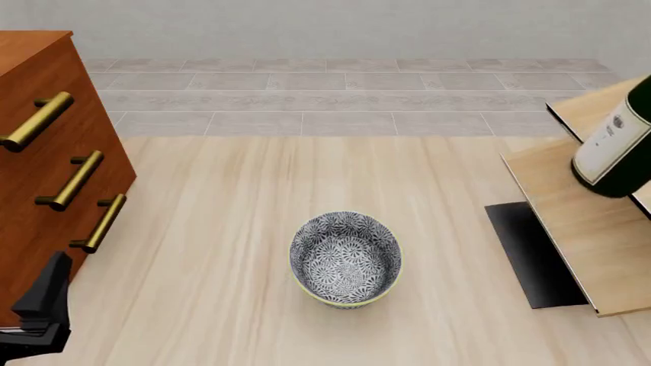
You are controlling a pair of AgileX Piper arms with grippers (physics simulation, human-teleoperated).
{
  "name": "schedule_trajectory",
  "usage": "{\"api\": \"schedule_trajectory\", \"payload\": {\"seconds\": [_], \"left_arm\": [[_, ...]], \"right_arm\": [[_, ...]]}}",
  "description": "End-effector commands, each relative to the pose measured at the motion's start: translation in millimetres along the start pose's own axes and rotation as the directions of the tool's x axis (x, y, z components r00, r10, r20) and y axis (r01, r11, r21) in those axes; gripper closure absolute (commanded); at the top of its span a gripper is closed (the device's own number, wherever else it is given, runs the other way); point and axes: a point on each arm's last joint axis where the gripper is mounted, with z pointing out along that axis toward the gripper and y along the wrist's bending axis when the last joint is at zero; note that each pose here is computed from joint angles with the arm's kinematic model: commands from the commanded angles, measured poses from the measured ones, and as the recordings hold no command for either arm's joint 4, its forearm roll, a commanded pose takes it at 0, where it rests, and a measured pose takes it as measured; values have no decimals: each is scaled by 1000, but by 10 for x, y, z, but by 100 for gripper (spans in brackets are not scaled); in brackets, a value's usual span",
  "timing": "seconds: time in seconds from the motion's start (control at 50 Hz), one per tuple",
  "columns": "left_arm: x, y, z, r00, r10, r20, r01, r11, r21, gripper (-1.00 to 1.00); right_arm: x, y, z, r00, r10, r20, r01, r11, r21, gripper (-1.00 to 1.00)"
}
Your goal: Put the wine bottle on the wine rack.
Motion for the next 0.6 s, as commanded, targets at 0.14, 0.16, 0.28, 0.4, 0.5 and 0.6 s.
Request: {"api": "schedule_trajectory", "payload": {"seconds": [0.14,0.16,0.28,0.4,0.5,0.6], "left_arm": [[-2,-1,2,1000,1,2,-1,1000,1,-100],[-2,-1,3,1000,1,2,-1,1000,1,-100],[-4,-1,13,1000,-2,1,2,1000,1,-100],[-4,-3,17,1000,-1,0,1,1000,5,-100],[-5,-2,18,1000,-2,0,2,1000,4,-100],[-2,-2,20,1000,-3,-3,3,1000,4,-100]], "right_arm": [[-80,-84,24,999,25,25,-27,997,72,100],[-75,-90,33,999,21,25,-23,997,76,100],[-71,-135,84,999,46,29,-48,993,107,100],[-65,-166,121,998,59,35,-63,990,127,100],[-32,-214,166,997,73,36,-78,985,155,100],[-17,-248,192,996,86,39,-91,980,175,100]]}}
